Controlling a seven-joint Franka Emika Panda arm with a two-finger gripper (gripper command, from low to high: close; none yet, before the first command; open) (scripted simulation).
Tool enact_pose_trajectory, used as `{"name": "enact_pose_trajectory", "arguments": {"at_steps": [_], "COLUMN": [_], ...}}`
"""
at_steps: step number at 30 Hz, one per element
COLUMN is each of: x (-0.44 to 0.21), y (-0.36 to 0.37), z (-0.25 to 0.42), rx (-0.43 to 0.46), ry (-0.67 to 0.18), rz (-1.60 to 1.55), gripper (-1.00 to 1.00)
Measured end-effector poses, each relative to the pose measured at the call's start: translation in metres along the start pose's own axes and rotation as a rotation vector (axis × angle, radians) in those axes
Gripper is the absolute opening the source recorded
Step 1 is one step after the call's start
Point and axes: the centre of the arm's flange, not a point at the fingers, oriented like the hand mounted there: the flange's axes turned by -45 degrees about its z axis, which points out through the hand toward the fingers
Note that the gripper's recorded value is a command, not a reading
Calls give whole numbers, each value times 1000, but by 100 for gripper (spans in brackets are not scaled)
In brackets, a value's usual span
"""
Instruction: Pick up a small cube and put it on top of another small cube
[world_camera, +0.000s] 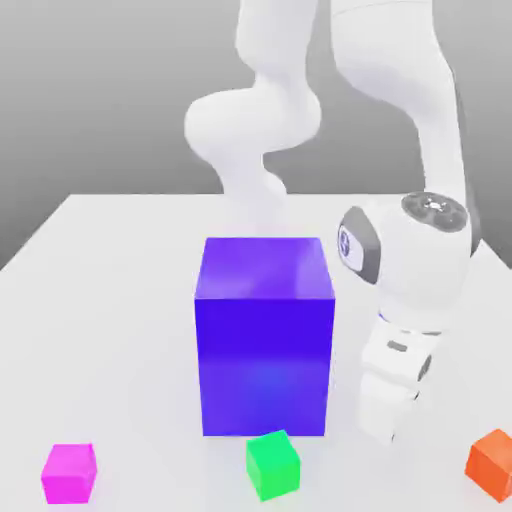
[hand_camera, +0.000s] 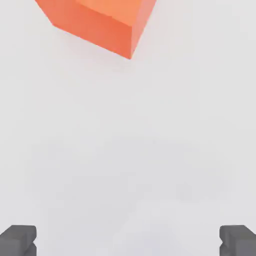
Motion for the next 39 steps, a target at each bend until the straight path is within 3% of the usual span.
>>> {"name": "enact_pose_trajectory", "arguments": {"at_steps": [7, 14, 17, 18, 25, 29, 39], "x": [-82, -220, -278, -287, -293, -294, -182], "y": [142, 249, 284, 288, 291, 291, 225], "z": [-8, -6, 30, 44, 47, 0, -32], "rx": [17, 9, 0, -1, 1, 0, 50], "ry": [-7, -3, -1, -1, -1, 0, 8], "rz": [386, 763, 903, 923, 937, 941, 951], "gripper": [100, 100, 100, -100, -100, -100, -100]}}
